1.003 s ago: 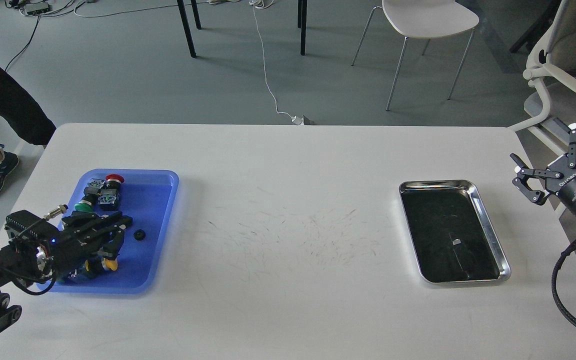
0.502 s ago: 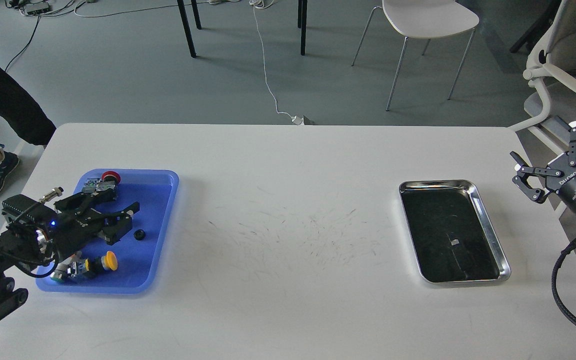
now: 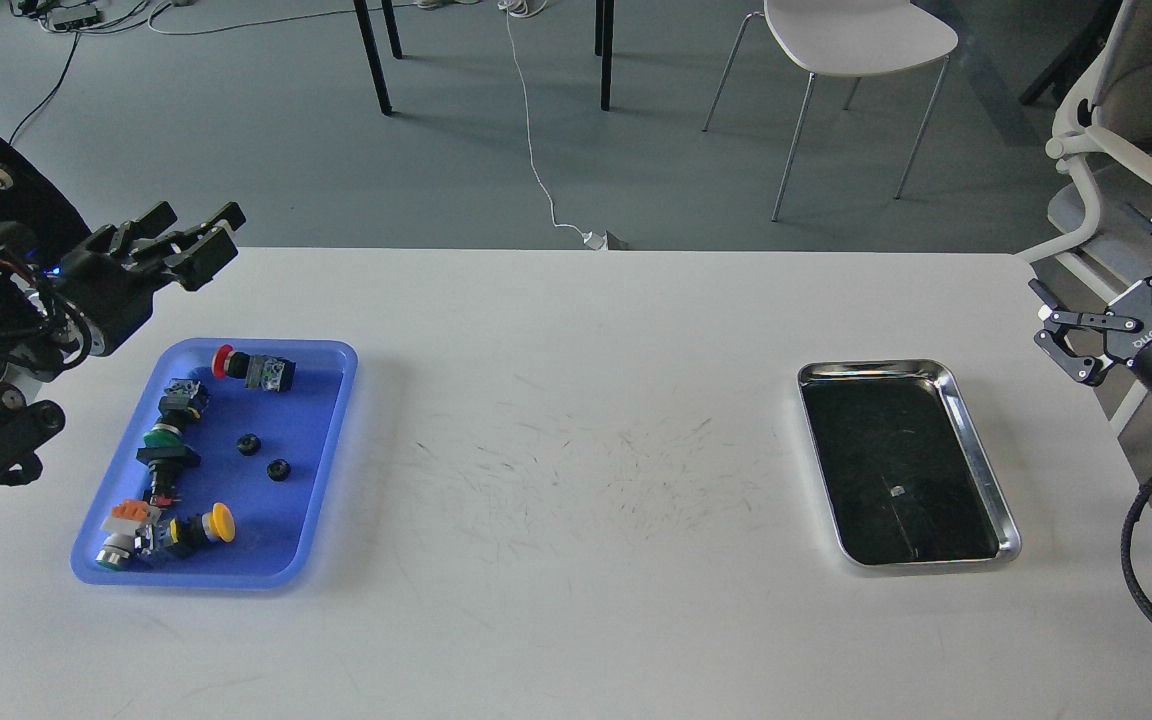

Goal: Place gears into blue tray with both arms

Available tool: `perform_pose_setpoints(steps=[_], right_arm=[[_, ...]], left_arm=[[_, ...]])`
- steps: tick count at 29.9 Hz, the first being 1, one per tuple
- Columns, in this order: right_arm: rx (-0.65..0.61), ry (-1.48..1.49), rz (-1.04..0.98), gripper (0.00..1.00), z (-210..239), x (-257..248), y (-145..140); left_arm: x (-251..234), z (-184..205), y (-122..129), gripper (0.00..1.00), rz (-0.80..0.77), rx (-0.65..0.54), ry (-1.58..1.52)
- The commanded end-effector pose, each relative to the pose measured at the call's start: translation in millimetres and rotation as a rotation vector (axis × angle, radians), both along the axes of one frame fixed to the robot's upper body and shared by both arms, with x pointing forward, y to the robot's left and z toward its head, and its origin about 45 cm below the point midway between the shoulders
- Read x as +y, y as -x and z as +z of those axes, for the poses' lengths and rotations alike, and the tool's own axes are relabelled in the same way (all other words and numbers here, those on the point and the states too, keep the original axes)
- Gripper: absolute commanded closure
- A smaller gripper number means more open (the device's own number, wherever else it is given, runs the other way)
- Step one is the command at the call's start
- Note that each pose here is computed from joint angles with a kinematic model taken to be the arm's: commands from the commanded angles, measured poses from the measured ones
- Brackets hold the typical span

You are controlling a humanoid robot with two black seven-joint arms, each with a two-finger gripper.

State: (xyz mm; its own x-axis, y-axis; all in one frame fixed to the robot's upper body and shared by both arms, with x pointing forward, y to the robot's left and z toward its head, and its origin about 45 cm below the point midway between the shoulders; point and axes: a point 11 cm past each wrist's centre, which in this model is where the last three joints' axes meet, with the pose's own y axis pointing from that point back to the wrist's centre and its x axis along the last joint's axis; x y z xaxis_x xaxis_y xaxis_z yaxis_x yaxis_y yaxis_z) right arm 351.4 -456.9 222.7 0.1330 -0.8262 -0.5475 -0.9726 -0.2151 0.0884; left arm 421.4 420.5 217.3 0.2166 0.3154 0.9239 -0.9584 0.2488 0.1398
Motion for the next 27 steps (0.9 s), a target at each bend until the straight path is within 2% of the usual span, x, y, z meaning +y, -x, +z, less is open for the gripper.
perform_pose_setpoints(steps=[1,6,9,14,22,27], right_arm=[[-0.003,-0.002,0.007,0.05,1.0,2.3,-0.4],[-0.016,0.006,0.007,0.06,8.8,-0.2,-1.9],[-0.042,0.029,0.012,0.06,25.4,-5.1,-4.1],[-0.102,0.143,0.070,0.05,75.3,-8.5,-13.0],[-0.136,0.509,0.254,0.05,123.7,9.8,-20.6],[-0.004,0.822,0.456,0.05,114.4,27.5,-7.6]], left_arm=[[10.6,5.7,-5.2,0.08,0.073,-0.009,0.083],[28.3,11.1,-8.7,0.08,0.187,-0.025,0.224],[24.3,24.1,-22.8,0.08,0.227,-0.032,0.384],[17.7,39.6,-41.8,0.06,0.293,-0.042,0.716],[-28.9,39.8,-60.0,0.06,0.233,0.094,1.174],[-70.8,43.4,-71.1,0.05,0.145,0.194,1.353]])
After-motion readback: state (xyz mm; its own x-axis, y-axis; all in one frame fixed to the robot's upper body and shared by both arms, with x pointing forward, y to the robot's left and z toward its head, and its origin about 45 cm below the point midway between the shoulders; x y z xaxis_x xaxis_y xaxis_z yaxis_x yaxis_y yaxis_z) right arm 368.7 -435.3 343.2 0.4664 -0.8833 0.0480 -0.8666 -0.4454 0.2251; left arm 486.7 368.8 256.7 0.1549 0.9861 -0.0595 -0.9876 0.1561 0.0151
